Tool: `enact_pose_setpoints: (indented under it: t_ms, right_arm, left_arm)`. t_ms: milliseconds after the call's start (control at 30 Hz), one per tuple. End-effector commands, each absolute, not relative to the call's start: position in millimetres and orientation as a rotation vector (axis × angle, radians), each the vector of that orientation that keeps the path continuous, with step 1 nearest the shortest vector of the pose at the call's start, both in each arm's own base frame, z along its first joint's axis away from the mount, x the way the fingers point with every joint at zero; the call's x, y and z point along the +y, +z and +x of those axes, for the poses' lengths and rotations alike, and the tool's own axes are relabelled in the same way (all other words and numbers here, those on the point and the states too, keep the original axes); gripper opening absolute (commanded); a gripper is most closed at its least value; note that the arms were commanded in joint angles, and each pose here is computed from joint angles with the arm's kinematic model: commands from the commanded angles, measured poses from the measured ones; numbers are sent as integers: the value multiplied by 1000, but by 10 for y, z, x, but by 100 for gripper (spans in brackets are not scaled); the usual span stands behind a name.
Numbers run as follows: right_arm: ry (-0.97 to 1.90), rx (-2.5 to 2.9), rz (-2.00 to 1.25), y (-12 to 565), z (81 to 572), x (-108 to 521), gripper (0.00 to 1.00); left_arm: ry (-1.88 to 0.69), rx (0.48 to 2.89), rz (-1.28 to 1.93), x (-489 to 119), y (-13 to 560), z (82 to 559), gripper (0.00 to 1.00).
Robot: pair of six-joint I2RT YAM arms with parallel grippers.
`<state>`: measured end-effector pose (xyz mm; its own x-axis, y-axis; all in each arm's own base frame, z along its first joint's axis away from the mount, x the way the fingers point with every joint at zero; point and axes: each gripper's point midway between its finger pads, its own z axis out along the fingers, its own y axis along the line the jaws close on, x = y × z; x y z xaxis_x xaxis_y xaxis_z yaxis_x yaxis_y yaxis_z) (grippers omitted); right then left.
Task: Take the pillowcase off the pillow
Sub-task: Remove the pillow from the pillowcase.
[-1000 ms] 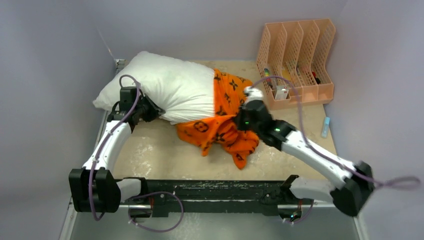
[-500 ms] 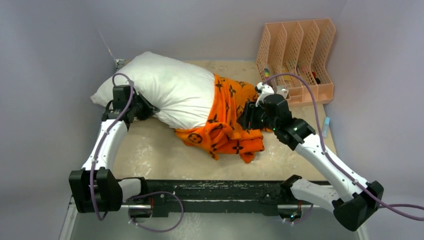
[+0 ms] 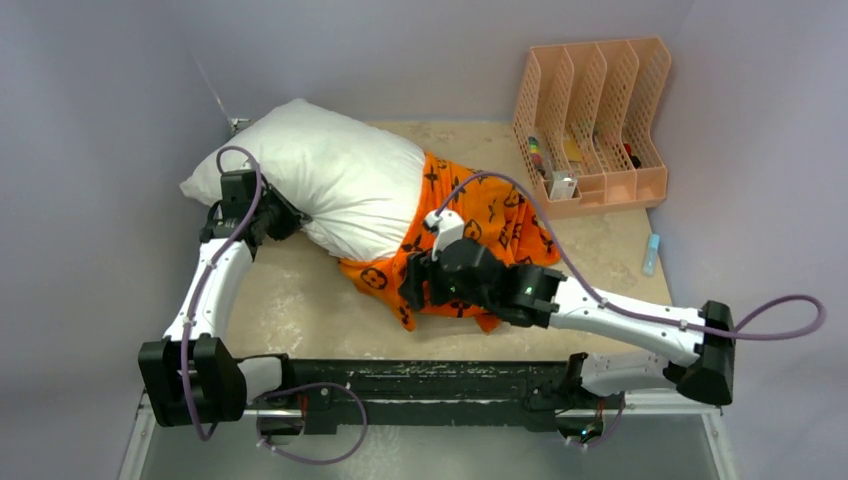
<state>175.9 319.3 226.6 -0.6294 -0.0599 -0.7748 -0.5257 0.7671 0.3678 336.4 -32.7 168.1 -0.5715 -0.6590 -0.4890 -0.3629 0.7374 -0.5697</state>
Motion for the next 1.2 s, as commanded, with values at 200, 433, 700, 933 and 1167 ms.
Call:
enact_pose_setpoints:
  t_ms: [200,433,700,933,1167]
  right_arm:
    - [743,2197,-299,1972,1912,3683,70]
    - [693,2235,-395,1644,2360,3716,15]
    - [-14,2509,321,956,1673,1286,0]
    - [159,2384,569,1459,1597,1033,0]
    - [-134,2176,649,1832,1868,637,0]
  left_arm:
    - [-523,2047,-701,-205,2218,3651,0]
    - [-500,2048,-707,-173,2227,3655,0]
    - [-434,2052,-735,-26,2185,3820,0]
    - [-405,2031,-760,193,2295,3932,0]
    - [-376,2056,-725,364,2377,3840,0]
